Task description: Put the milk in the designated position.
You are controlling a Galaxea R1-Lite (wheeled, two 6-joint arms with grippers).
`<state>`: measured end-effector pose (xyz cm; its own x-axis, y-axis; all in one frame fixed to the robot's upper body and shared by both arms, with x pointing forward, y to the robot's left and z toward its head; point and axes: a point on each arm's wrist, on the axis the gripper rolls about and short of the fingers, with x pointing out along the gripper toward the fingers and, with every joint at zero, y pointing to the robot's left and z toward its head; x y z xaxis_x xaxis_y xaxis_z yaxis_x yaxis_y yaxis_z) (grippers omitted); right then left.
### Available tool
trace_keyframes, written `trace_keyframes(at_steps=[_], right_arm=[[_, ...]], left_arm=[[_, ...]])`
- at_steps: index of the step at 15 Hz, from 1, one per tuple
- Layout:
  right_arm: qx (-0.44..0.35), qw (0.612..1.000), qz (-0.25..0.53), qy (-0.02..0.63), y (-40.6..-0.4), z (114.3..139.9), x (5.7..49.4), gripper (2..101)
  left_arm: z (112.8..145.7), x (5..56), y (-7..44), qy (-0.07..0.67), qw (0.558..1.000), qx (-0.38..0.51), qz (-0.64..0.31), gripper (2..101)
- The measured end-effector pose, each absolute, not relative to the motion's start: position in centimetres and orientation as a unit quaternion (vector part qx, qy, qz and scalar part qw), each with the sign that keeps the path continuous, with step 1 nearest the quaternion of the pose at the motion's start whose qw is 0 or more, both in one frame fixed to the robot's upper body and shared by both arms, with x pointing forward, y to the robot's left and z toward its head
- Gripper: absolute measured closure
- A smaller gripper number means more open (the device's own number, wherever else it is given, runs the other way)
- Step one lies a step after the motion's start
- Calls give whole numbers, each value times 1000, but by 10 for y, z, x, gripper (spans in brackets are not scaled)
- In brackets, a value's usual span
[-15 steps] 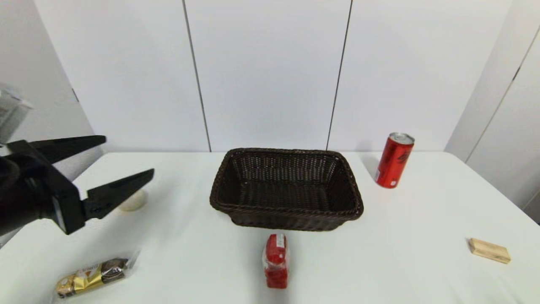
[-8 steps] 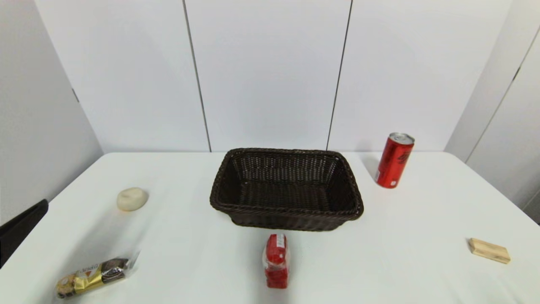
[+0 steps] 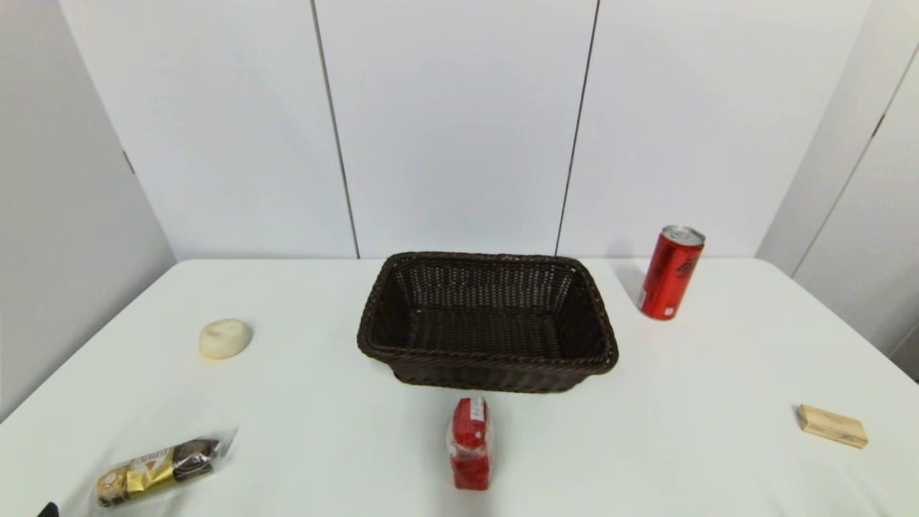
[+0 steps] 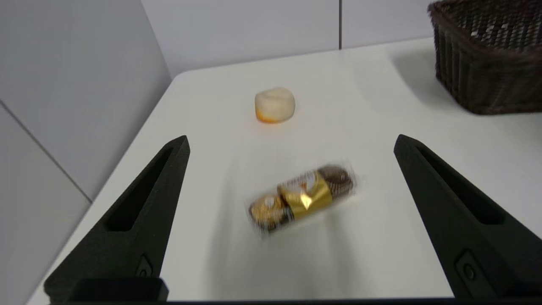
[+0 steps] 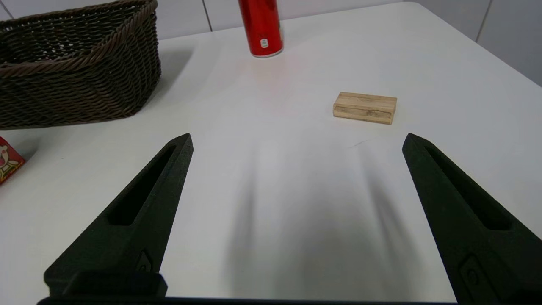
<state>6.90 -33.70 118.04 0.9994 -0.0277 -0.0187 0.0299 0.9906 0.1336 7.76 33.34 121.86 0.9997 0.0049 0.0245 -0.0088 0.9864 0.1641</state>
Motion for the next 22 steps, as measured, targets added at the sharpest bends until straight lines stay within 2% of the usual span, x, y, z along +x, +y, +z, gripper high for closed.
trace_keyframes(at_steps=[5, 14, 22], right_arm=[[67, 998, -14, 8, -337, 1180, 69, 43], [67, 998, -14, 8, -337, 1180, 69, 43], [67, 998, -14, 8, -337, 1180, 69, 43]], left_arm=[[1184, 70, 333, 6, 997, 81, -15, 54], [1183, 69, 333, -4, 1000, 19, -2, 54], [1183, 69, 333, -4, 1000, 11, 1, 54]])
